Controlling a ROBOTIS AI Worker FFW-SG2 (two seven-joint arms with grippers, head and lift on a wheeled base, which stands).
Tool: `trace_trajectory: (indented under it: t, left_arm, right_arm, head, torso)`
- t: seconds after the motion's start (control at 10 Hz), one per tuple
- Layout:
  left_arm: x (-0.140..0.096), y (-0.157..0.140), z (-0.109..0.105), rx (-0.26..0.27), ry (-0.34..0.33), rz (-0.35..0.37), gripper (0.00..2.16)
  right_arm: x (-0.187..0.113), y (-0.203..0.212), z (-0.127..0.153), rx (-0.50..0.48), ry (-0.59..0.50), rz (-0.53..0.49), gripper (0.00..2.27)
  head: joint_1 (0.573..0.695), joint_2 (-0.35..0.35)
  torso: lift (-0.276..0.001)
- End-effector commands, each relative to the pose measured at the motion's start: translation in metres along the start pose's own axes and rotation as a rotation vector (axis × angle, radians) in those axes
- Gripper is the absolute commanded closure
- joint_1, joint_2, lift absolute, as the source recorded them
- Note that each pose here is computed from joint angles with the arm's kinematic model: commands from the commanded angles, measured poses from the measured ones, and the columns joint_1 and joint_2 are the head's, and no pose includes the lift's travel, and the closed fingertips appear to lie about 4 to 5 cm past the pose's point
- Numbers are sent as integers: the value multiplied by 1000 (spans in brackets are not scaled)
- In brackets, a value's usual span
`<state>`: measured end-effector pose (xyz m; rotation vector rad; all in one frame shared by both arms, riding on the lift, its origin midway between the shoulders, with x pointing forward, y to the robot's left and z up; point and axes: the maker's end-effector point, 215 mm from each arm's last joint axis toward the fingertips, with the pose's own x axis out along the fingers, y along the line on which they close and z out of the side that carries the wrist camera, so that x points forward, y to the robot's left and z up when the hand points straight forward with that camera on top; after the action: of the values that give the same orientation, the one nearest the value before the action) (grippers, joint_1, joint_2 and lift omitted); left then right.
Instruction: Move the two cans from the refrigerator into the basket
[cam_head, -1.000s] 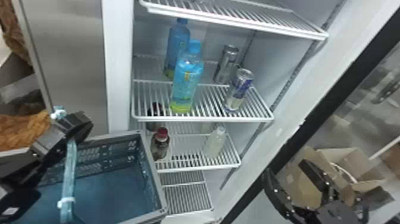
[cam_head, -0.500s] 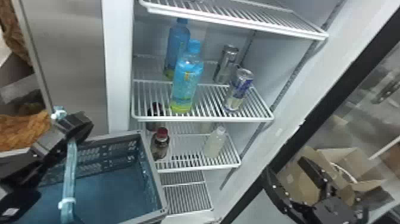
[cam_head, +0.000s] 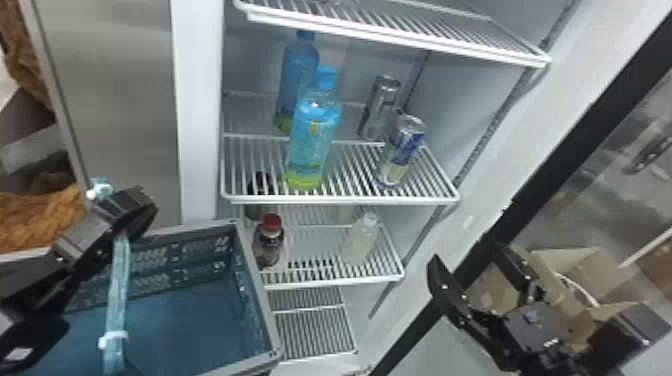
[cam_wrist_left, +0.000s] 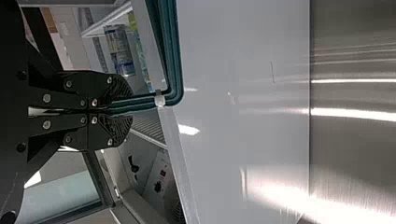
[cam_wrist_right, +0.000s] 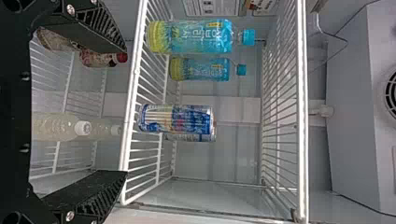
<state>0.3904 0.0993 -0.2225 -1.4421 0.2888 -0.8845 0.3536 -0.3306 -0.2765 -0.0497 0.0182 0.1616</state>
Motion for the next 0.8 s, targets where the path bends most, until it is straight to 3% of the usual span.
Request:
trace_trajectory:
  t: [0.0, 0.7]
  left_arm:
    - [2, -2, -1, 2, 5, -4, 1200]
    - [8, -6, -1, 7, 15, -15, 1200]
  right_arm:
    - [9, -2, -6, 16, -4, -7, 108]
    - [69, -9, -2, 59, -79, -25, 107]
  head:
    - [695, -345]
    - [695, -331]
  torso:
    - [-35]
    - [-35]
